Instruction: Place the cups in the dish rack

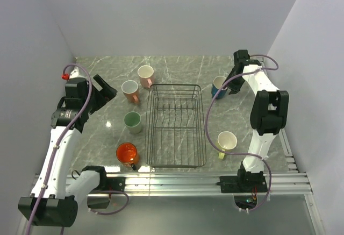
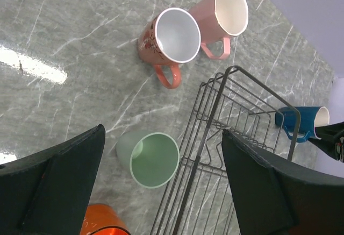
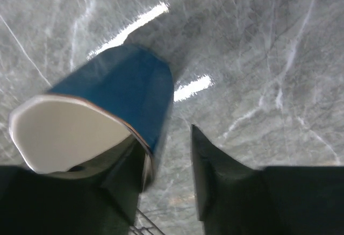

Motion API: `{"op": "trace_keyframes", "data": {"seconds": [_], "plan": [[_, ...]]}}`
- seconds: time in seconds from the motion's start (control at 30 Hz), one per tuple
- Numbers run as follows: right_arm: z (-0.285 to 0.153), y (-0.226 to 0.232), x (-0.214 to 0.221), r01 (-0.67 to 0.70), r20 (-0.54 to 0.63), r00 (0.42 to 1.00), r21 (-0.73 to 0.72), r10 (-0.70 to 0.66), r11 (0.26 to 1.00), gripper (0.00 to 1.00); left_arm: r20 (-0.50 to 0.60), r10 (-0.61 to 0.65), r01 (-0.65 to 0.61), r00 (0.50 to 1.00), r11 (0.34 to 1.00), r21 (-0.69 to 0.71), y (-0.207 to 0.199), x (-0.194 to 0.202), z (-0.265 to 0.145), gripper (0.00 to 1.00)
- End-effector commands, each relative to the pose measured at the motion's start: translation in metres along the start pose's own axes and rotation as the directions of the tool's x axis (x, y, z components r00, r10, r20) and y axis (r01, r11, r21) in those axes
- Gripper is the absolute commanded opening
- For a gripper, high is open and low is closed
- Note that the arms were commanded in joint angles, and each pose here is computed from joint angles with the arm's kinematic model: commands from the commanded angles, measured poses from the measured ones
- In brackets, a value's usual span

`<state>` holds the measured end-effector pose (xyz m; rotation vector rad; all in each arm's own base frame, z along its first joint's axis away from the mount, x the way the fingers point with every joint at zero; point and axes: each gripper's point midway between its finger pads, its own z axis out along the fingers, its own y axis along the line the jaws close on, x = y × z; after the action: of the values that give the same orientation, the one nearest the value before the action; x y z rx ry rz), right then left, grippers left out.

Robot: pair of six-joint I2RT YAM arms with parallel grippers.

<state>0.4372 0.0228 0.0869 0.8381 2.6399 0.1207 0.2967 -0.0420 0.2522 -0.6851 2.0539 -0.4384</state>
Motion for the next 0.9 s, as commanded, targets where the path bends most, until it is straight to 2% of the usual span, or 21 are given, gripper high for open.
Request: {"op": "trace_keyframes", "data": {"seconds": [0.0,0.03,0.1,0.13,0.17,0.23,0.4,0.5,0.57,0.6,0.63,0.7,0.73,0.77,0.8,0.83,0.87], "plan": [[0.000,0.007,-0.011,0.012,0.048,0.999,-0.008,-0.011,1.000,0.41,-0.012,0.007,-0.007,1.000,1.000,0.016,-0.002,0.004,-0.005,0.95],[0.003,0.006,-0.009,0.011,0.039,0.999,-0.005,-0.011,1.000,0.40,-0.009,0.010,-0.010,1.000,1.000,0.022,-0.004,0.002,-0.006,0.95],[0.005,0.007,-0.009,0.011,0.041,0.999,-0.014,-0.010,1.000,0.31,-0.016,0.012,-0.011,1.000,0.999,0.038,-0.008,0.002,-0.008,0.94],[0.008,0.006,-0.007,0.011,0.036,0.999,-0.014,-0.010,1.000,0.25,-0.023,0.013,-0.013,1.000,0.999,0.041,-0.009,0.002,-0.007,0.94],[0.009,0.006,-0.005,0.011,0.031,0.999,-0.016,-0.011,1.000,0.13,-0.036,0.014,-0.012,0.999,0.999,0.046,-0.010,0.004,-0.007,0.93],[0.010,0.008,-0.005,0.017,0.028,0.999,-0.022,-0.017,1.000,0.00,-0.043,0.025,-0.022,0.999,0.998,0.067,-0.015,0.004,-0.009,0.93],[-0.021,0.024,-0.020,0.007,0.048,0.999,-0.100,-0.002,0.995,0.00,-0.057,0.060,-0.050,0.997,0.985,0.167,-0.038,0.000,-0.022,0.93],[-0.073,0.050,-0.038,0.008,0.099,0.995,-0.230,0.015,0.973,0.00,-0.052,0.076,-0.060,0.996,0.963,0.264,-0.064,-0.009,-0.035,0.94],[-0.121,0.071,-0.048,0.021,0.136,0.990,-0.349,0.028,0.937,0.00,-0.076,0.088,-0.052,0.993,0.920,0.388,-0.095,-0.012,-0.046,0.94],[-0.147,0.079,-0.048,0.023,0.156,0.987,-0.407,0.044,0.913,0.00,-0.084,0.092,-0.047,0.992,0.903,0.428,-0.107,-0.015,-0.048,0.94],[-0.159,0.084,-0.046,0.020,0.151,0.987,-0.447,0.054,0.894,0.00,-0.104,0.101,-0.032,0.989,0.851,0.524,-0.132,-0.011,-0.058,0.94],[-0.193,0.102,-0.026,0.003,0.098,0.993,-0.602,0.070,0.798,0.00,-0.128,0.100,-0.003,0.987,0.800,0.600,-0.157,-0.008,-0.062,0.95],[-0.203,0.108,-0.016,-0.011,0.062,0.996,-0.655,0.069,0.756,0.00,-0.142,0.105,0.019,0.984,0.738,0.674,-0.182,-0.002,-0.074,0.95],[-0.224,0.121,-0.009,0.011,0.056,0.997,-0.748,0.046,0.664,0.00,-0.159,0.106,0.036,0.982,0.717,0.696,-0.193,0.003,-0.076,0.95],[-0.235,0.119,0.010,-0.049,-0.010,0.998,-0.789,0.067,0.613,0.00,-0.185,0.107,0.056,0.977,0.710,0.702,-0.203,0.009,-0.070,0.95],[-0.247,0.121,0.017,-0.055,-0.023,0.998,-0.827,0.065,0.560,0.00,-0.243,0.105,0.103,0.964,0.696,0.711,-0.216,0.025,-0.075,0.95],[-0.266,0.128,0.017,-0.016,0.019,0.998,-0.878,0.067,0.478,0.00,-0.234,0.099,0.115,0.967,0.651,0.751,-0.230,0.024,-0.078,0.93]]}}
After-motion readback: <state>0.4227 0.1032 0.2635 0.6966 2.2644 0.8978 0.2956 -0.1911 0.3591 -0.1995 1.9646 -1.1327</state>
